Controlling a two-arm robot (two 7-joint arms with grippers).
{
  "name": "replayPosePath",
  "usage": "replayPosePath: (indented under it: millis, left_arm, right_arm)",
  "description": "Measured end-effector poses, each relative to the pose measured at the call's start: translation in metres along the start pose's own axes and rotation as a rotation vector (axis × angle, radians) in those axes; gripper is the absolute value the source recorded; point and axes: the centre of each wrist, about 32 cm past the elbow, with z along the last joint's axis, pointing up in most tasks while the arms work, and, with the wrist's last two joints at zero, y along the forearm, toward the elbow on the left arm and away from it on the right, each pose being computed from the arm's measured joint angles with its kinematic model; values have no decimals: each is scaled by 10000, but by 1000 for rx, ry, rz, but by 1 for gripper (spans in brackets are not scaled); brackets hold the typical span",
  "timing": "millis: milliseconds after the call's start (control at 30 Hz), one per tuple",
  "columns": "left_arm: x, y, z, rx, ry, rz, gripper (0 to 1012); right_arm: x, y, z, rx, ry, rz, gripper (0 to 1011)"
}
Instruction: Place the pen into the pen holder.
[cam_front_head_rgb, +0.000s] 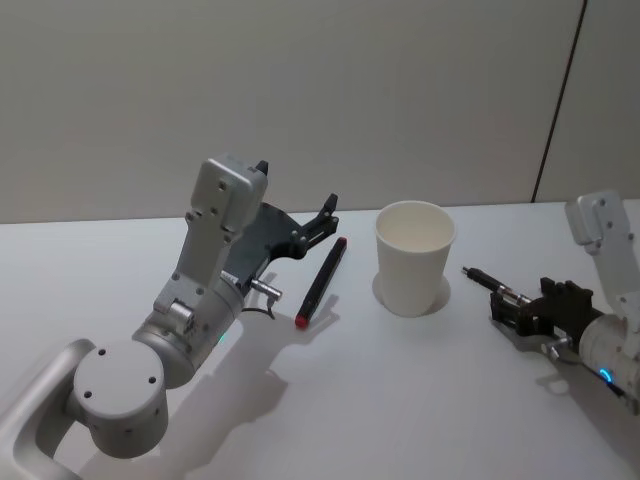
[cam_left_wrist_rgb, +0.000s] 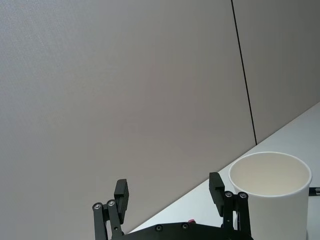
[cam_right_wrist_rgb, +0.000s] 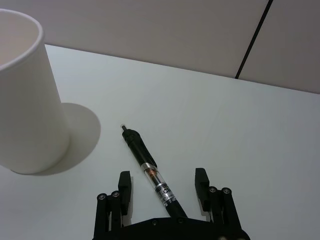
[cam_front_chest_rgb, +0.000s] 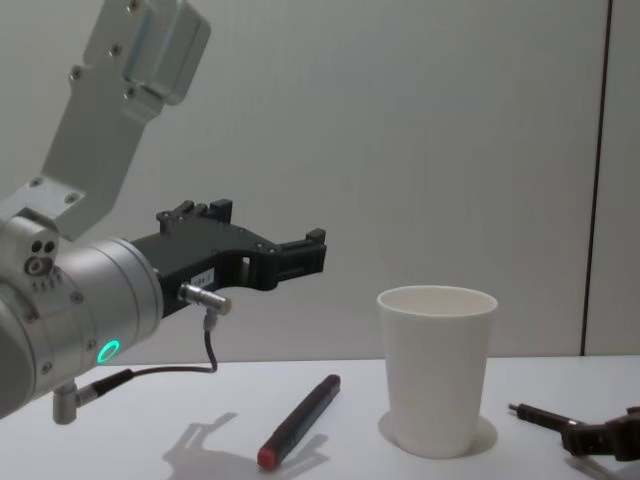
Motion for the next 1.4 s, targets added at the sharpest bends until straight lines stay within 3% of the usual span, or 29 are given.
replayPosePath:
  millis: [233, 400, 633, 1400]
  left_arm:
    - [0, 0, 0, 0, 0, 0, 1001]
    - [0, 0, 0, 0, 0, 0, 1001]
    - [0, 0, 0, 0, 0, 0, 1001]
    - [0, 0, 0, 0, 0, 0, 1001]
  right_arm:
    - [2, 3, -3, 3, 32, 11, 753]
    - [-5, 6, 0, 2, 66, 19, 632]
    - [-3, 7, 6, 1, 91, 20, 567]
    - [-14, 8, 19, 2, 120, 32, 404]
